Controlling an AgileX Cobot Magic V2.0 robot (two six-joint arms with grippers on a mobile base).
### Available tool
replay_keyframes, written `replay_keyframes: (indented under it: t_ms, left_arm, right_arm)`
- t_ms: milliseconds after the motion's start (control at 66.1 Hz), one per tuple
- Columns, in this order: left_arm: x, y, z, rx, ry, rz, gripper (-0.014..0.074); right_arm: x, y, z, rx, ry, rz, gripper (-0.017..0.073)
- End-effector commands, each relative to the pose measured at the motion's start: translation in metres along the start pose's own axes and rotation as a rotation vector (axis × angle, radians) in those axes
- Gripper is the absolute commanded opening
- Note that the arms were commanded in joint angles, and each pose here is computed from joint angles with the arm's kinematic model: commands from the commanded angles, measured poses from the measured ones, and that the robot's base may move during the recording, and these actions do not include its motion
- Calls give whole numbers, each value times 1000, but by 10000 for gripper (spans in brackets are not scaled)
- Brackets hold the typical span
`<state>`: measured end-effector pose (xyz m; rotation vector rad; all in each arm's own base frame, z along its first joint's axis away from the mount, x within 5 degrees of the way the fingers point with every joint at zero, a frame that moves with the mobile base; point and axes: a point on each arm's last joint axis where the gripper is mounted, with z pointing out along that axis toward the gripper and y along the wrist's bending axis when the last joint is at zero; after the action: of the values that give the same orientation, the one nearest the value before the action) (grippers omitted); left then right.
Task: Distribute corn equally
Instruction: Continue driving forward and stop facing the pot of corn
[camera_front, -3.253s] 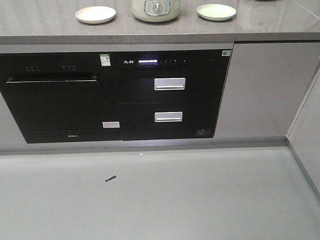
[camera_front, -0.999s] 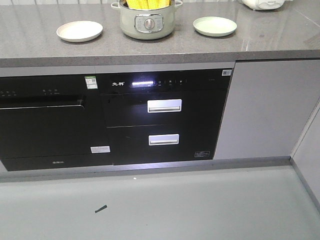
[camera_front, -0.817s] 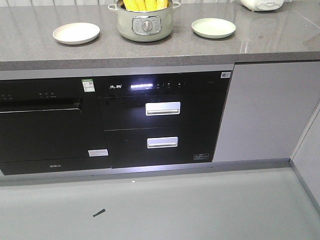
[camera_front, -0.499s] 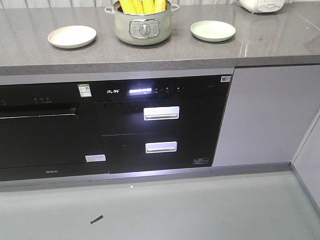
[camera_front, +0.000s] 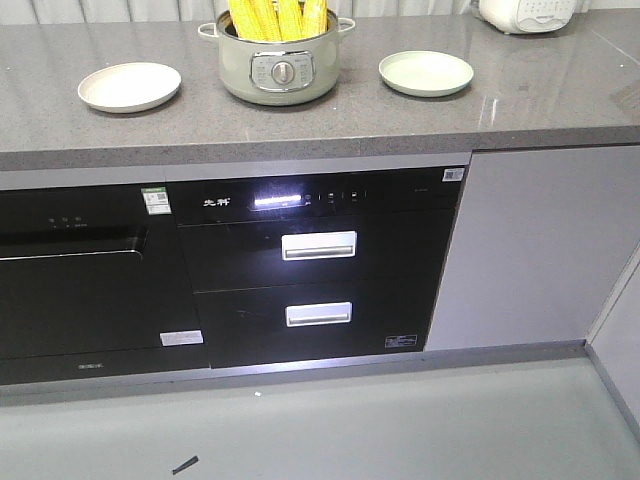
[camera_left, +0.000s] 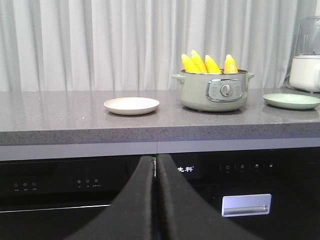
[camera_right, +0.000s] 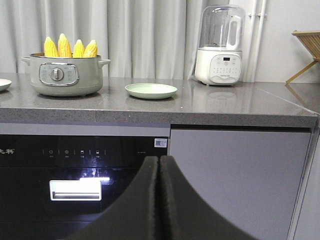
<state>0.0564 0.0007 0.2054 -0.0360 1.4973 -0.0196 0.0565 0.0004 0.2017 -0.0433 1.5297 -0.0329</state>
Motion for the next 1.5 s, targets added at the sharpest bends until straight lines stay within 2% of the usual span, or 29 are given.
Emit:
replay_keyframes:
  t_ms: [0,1483]
  left_arm:
    - [-13,0,-2,4,-103,-19,-6]
    - [-13,0,-2,4,-103,-19,-6]
  right_arm:
    - [-5,0,0,2,-74,-7,-6]
    - [-5,0,0,2,-74,-7,-6]
